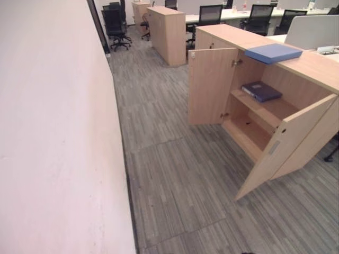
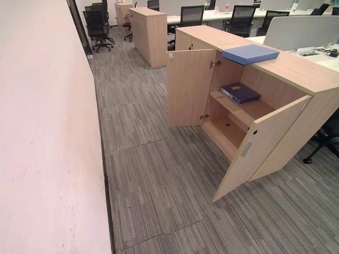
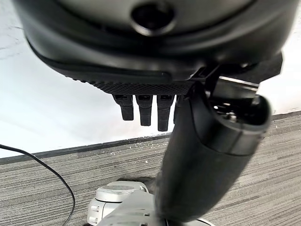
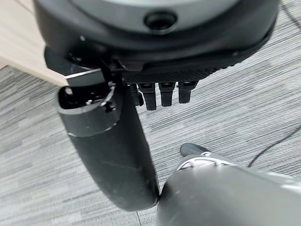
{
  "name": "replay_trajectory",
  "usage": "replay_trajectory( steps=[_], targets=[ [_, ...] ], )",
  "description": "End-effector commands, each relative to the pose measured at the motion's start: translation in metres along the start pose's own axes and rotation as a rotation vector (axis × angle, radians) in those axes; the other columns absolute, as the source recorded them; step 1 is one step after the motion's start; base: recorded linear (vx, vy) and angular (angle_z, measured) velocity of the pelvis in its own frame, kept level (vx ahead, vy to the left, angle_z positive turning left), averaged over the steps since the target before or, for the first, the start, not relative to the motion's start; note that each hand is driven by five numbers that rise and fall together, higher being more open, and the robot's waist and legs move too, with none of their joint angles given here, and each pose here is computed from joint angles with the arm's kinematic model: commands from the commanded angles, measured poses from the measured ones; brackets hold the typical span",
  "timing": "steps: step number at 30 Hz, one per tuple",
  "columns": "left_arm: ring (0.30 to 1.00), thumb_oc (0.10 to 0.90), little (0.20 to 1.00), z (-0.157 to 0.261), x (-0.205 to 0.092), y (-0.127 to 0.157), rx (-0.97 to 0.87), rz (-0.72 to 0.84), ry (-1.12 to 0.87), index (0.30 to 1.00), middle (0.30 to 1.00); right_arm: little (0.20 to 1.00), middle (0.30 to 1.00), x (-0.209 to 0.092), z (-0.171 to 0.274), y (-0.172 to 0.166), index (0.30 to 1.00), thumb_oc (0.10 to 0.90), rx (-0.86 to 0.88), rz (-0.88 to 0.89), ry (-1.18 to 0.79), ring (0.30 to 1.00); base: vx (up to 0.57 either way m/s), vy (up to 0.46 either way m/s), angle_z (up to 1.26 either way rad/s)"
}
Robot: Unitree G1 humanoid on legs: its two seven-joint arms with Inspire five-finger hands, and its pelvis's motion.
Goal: Put the empty folder in the office cabinet
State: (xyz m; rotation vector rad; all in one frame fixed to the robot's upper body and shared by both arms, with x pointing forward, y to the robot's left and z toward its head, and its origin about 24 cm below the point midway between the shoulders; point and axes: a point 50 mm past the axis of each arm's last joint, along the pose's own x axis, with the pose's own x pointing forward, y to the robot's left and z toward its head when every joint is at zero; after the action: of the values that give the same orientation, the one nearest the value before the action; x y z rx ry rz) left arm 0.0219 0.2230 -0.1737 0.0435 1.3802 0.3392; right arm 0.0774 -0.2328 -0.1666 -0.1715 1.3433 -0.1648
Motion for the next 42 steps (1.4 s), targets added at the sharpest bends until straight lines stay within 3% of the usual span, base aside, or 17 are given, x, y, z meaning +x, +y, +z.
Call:
replay_trajectory(
  steps=[1, 22, 42],
  targets=[
    [0.900, 0.800, 0.900, 0.001, 0.001, 0.009, -0.043, 0.021, 0.026, 0.900, 0.900, 0.900, 0.900, 0.000, 0.002, -0.009, 0.900, 0.800, -0.032, -0.021, 0.027, 0.900, 0.00, 0.000, 0.00],
    [0.900, 0.800, 0.900, -0.009, 0.000, 0.008, 0.023, -0.022, 0.090, 0.900, 0.900, 0.900, 0.900, 0.000, 0.005, -0.012, 0.900, 0.800, -0.089, -0.010, 0.033, 0.900, 0.00, 0.000, 0.00],
    [0.900, 0.800, 0.900, 0.012, 0.003, 0.017, -0.001, 0.009, 0.054, 0.900, 0.900, 0.900, 0.900, 0.001, 0.008, -0.009, 0.900, 0.800, -0.055, 0.006, 0.024, 0.900, 0.01, -0.026, -0.01]
  ],
)
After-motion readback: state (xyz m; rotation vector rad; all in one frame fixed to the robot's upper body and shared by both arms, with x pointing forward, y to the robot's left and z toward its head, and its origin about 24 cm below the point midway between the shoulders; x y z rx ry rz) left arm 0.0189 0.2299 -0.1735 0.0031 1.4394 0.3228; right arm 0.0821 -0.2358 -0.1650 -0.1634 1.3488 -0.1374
